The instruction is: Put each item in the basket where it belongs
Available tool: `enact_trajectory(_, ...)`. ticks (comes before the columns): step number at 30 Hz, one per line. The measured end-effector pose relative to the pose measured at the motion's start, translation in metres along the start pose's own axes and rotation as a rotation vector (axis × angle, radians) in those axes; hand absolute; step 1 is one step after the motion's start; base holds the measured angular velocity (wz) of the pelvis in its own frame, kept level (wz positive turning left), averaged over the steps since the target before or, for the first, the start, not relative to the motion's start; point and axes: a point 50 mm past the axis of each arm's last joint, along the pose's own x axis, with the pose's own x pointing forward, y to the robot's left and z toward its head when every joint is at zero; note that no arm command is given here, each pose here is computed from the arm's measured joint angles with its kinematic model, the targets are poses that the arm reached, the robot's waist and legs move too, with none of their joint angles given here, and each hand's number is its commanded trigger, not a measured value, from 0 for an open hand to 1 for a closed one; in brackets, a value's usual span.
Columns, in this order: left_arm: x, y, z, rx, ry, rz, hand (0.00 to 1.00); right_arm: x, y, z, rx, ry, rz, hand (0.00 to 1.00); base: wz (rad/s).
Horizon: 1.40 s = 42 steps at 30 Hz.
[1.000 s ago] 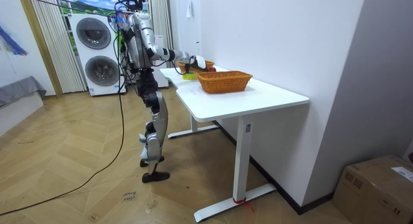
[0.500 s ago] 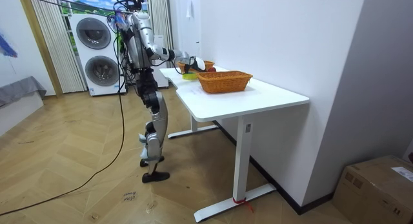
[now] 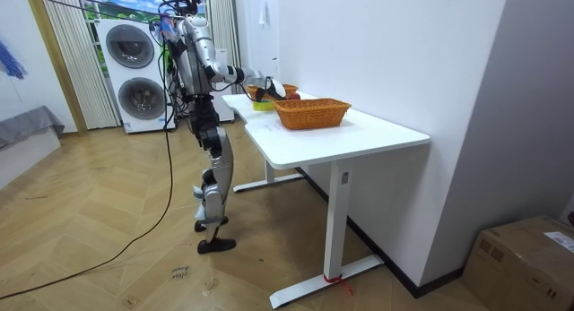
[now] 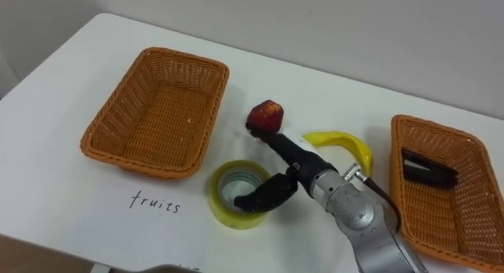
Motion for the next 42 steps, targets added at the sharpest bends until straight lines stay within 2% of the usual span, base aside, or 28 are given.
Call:
enact_trajectory(16, 0.001, 0.002, 0.002, -0.005, -0.008, -0.01, 0.0, 0.0, 0.002, 0.001, 0.001, 0.015, 0.066, 0.0, 0.0)
enact_trajectory(42, 0.003, 0.013, 0.006, -0.037, -0.02, 0.025, 0.0, 0.0, -0.003, 0.01, -0.15, 0.041, 0.102, 0.02, 0.0)
